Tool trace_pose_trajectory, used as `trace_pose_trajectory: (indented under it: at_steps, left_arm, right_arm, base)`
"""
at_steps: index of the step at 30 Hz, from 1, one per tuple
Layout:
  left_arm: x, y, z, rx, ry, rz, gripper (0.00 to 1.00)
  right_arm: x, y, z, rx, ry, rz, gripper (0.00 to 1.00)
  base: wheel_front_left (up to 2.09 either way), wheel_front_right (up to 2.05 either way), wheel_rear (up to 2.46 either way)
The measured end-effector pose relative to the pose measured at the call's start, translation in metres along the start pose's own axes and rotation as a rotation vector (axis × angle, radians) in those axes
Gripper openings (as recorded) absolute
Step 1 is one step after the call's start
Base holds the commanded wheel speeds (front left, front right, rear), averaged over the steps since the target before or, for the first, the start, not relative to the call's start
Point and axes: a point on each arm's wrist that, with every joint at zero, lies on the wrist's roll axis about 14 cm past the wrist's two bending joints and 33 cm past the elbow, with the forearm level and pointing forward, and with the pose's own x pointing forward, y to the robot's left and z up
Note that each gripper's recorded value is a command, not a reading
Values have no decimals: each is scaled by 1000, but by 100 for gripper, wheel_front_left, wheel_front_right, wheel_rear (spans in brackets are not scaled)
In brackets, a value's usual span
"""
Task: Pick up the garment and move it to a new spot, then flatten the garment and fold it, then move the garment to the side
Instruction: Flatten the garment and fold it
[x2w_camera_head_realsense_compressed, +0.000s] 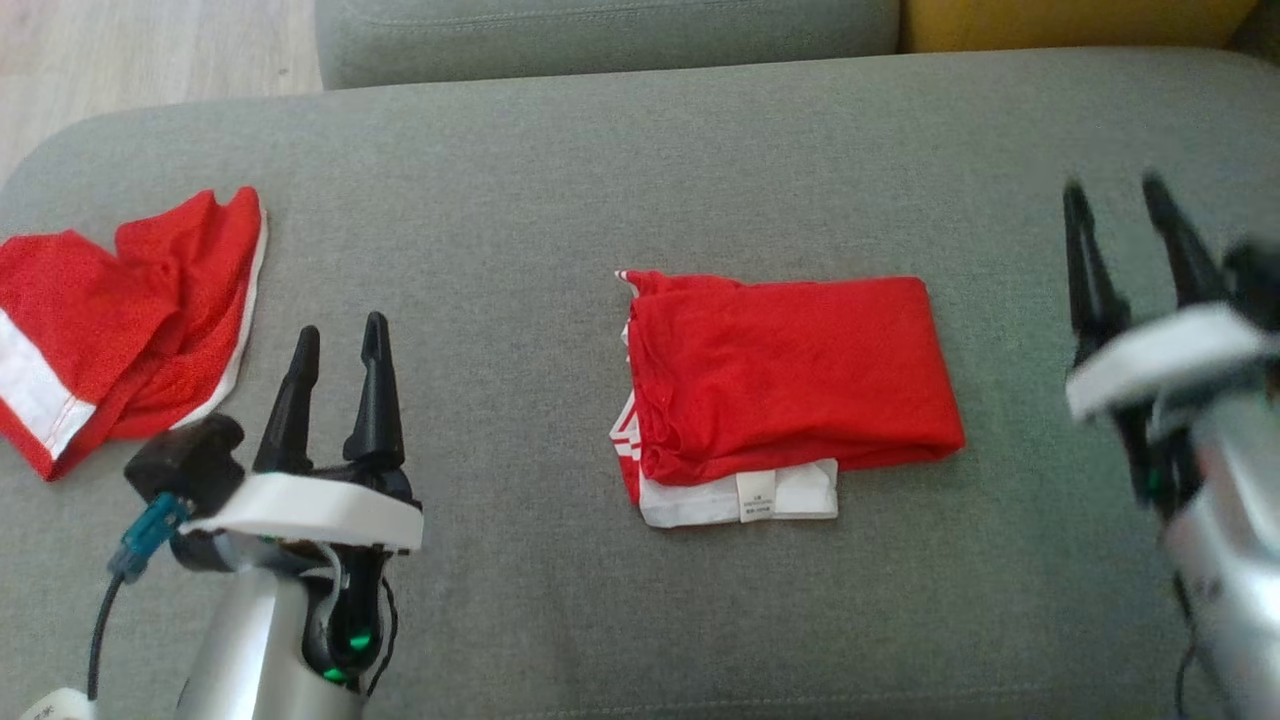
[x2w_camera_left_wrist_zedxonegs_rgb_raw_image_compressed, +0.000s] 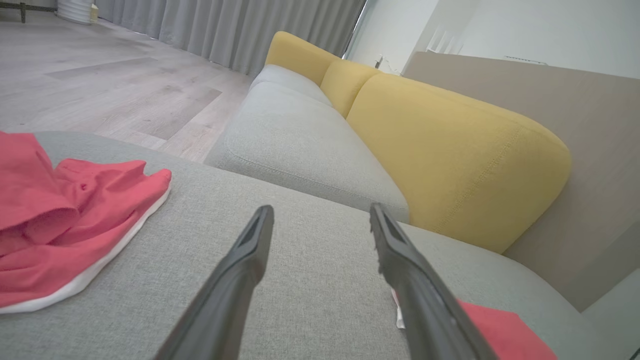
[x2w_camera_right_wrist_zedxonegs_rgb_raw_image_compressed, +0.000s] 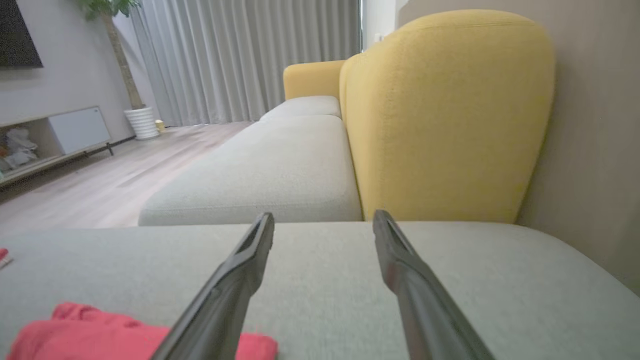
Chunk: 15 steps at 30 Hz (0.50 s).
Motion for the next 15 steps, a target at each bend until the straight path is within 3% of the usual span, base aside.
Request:
trace_pose_trajectory:
  at_steps: [7,15]
  left_arm:
    - [-9,-1,-10,38,29,-8,100]
    - [-18,-4,-25,68,76,-17,100]
  right_arm:
    - [-43,16,-30,16,-1,-58,100]
    - [-58,24,-44,10,20,-82,100]
  base:
    - [0,0,0]
    - [0,0,0]
